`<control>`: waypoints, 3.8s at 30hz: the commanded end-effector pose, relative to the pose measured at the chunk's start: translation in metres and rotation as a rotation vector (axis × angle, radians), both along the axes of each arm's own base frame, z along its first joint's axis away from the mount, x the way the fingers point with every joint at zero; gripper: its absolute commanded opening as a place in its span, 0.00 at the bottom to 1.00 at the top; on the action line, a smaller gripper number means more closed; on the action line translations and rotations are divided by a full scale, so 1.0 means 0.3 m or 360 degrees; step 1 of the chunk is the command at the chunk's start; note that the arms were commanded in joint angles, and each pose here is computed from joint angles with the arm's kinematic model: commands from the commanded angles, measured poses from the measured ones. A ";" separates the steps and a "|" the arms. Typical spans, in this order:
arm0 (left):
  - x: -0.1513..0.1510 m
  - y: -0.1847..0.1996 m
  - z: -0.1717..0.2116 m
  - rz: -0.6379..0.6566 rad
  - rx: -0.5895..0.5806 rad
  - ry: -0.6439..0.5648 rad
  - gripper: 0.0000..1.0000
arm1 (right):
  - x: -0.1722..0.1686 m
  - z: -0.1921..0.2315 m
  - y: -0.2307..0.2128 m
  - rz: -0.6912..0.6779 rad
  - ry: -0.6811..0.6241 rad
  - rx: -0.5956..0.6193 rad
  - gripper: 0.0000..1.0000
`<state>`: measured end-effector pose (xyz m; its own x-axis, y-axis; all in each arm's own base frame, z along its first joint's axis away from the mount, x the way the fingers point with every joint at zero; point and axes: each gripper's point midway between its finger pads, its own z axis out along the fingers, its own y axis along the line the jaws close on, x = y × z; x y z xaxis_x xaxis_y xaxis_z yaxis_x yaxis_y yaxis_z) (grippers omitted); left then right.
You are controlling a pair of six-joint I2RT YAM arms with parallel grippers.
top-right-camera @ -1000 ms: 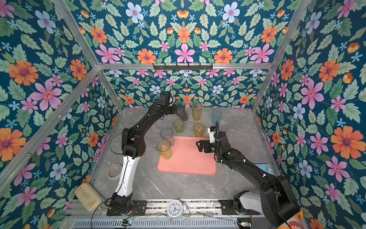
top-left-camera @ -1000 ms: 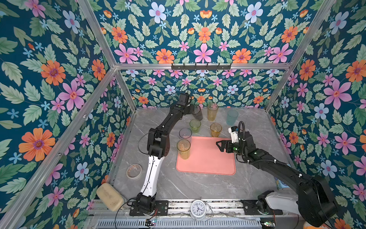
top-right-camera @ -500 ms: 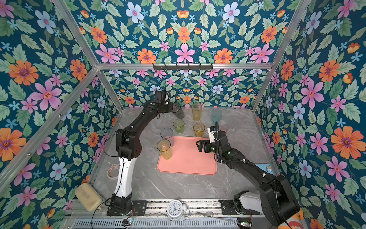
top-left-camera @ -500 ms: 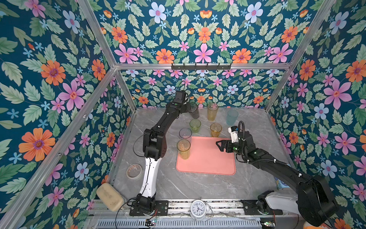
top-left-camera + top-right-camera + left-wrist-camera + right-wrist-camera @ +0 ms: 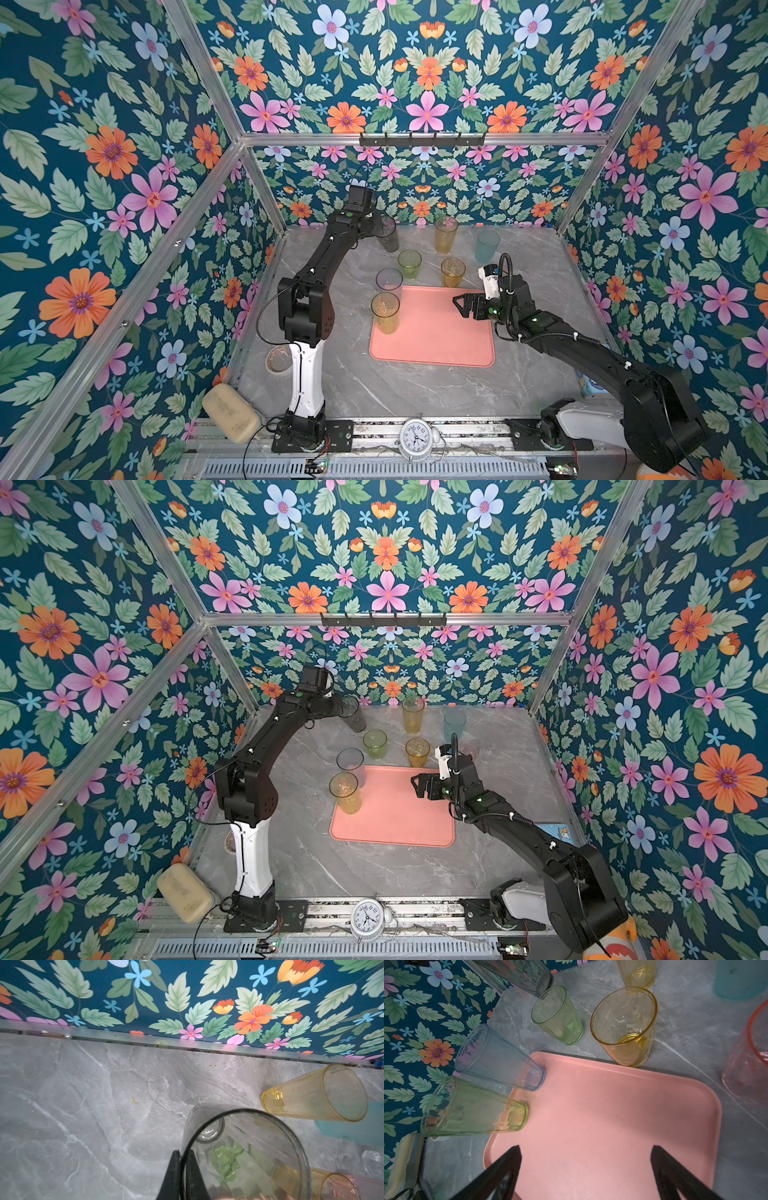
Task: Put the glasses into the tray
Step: 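Close the left gripper on the grey glass's rim and lift it, then carry the grey glass with the left gripper toward the tray, then lower the grey glass onto the tray beside the green glass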
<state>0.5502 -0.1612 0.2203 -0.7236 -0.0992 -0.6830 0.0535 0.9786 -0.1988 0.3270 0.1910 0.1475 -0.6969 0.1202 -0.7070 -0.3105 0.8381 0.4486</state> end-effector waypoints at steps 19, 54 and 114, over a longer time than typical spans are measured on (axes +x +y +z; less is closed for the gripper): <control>-0.411 0.315 0.096 0.0300 0.0117 0.0119 0.00 | 0.010 0.078 0.009 -0.0020 -0.0060 0.0082 0.98; -0.997 0.396 -0.066 0.0230 0.0123 0.0449 0.00 | -0.094 0.118 -0.033 -0.0060 0.0047 0.0132 0.98; -1.095 0.022 -0.212 -0.0038 0.0241 0.0404 0.00 | -0.087 0.074 -0.042 -0.0089 0.0058 0.0110 0.98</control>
